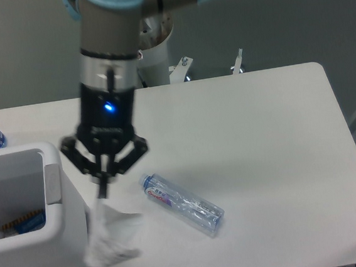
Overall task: Place the trash in the trash can
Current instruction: 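Open the gripper over the bin to drop the bag, then move the gripper to the clear water bottle's cap end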
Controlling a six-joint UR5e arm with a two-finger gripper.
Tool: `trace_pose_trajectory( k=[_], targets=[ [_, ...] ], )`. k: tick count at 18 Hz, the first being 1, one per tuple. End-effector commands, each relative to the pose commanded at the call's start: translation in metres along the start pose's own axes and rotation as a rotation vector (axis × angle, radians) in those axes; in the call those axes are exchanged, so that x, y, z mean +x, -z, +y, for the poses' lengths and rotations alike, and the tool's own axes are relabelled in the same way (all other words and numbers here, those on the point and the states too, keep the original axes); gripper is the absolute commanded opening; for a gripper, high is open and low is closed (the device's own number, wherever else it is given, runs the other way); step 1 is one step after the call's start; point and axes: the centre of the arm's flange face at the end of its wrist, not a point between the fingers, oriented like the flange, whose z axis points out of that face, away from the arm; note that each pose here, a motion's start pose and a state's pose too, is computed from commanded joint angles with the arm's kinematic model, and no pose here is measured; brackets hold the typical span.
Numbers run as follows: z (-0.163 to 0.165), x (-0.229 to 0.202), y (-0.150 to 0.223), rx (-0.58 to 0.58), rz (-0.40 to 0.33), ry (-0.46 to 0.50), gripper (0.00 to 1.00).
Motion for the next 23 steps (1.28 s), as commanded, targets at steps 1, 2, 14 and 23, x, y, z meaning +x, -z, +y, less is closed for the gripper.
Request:
trace_pose_trajectory(
  k=[1, 2, 14, 23],
  targets=[
    [0.004, 0.013, -0.004, -0.010, 0.015, -0.014, 0.00],
    [0.008, 0.021, -0.008, -0.020, 0.025, -0.021, 0.00],
    [0.058, 0.075, -0.034, -0.114, 0.079, -0.043, 1.00],
    [0.040, -0.026, -0.022, -0.082, -0.028, 0.219, 1.00]
  ],
)
